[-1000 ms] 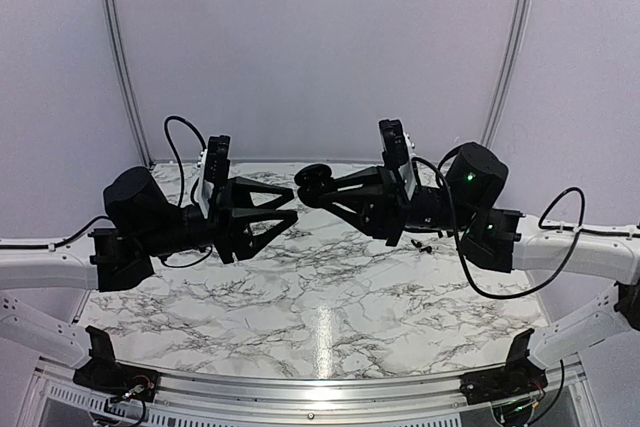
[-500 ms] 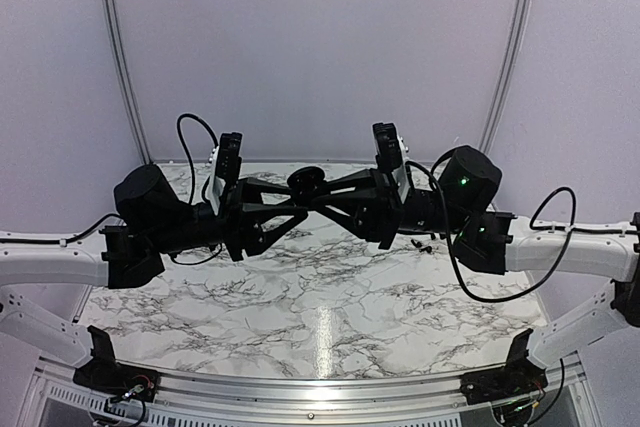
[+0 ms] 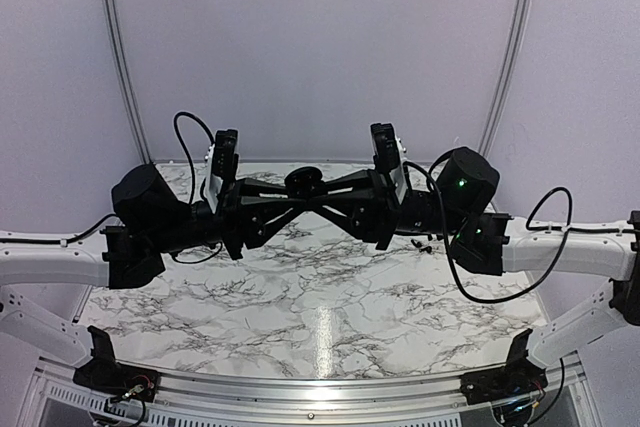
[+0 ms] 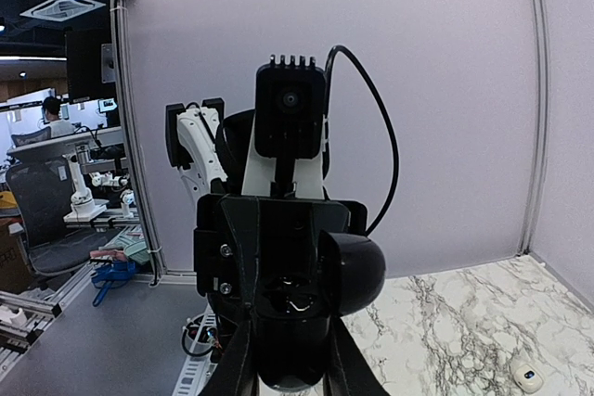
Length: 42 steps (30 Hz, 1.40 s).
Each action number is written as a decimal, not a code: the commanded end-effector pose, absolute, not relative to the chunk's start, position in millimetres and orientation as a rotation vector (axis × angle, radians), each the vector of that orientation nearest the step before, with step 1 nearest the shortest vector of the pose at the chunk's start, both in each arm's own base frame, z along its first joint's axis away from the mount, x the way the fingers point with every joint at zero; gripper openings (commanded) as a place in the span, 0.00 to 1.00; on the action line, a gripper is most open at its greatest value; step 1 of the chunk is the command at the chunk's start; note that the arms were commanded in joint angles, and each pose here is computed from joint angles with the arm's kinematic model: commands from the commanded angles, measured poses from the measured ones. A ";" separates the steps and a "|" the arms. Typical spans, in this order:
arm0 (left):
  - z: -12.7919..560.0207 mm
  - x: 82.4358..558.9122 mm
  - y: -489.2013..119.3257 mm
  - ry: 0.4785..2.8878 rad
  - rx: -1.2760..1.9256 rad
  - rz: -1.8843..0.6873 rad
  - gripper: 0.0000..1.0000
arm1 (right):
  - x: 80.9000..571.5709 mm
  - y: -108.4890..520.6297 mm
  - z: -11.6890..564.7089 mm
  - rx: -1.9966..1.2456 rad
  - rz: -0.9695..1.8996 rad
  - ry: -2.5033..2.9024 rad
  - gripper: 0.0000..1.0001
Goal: Insert the wireless bluetooth earbuds into the charging case
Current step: Pass from the right arm to the left, then pass from the left arm to the right
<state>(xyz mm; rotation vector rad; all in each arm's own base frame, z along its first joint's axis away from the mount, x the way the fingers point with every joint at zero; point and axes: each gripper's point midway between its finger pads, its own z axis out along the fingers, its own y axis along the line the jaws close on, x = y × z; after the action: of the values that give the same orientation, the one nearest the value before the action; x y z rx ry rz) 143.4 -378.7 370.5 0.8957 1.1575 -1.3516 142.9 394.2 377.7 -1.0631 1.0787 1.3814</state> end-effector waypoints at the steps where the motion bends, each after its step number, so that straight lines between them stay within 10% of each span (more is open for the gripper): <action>1: 394.6 140.2 -378.0 1.079 0.876 -1.368 0.20 | 140.6 392.8 387.3 -1.047 1.378 1.040 0.00; 9: 387.7 139.4 -376.9 1.091 0.884 -1.366 0.05 | 144.5 389.9 385.2 -1.036 1.381 1.074 0.03; 20: 368.6 137.2 -373.3 1.137 0.933 -1.332 0.00 | 155.2 371.2 374.7 -1.045 1.328 1.206 0.61; 42: 306.9 133.6 -385.8 1.359 1.191 -1.210 0.00 | 154.8 373.9 331.7 -1.342 1.149 1.529 0.52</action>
<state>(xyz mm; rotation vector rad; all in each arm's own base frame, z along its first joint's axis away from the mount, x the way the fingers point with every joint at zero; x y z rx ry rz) 138.1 -384.4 294.5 1.1570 1.3950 -1.2032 158.3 372.7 346.4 -1.2624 1.4626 1.1685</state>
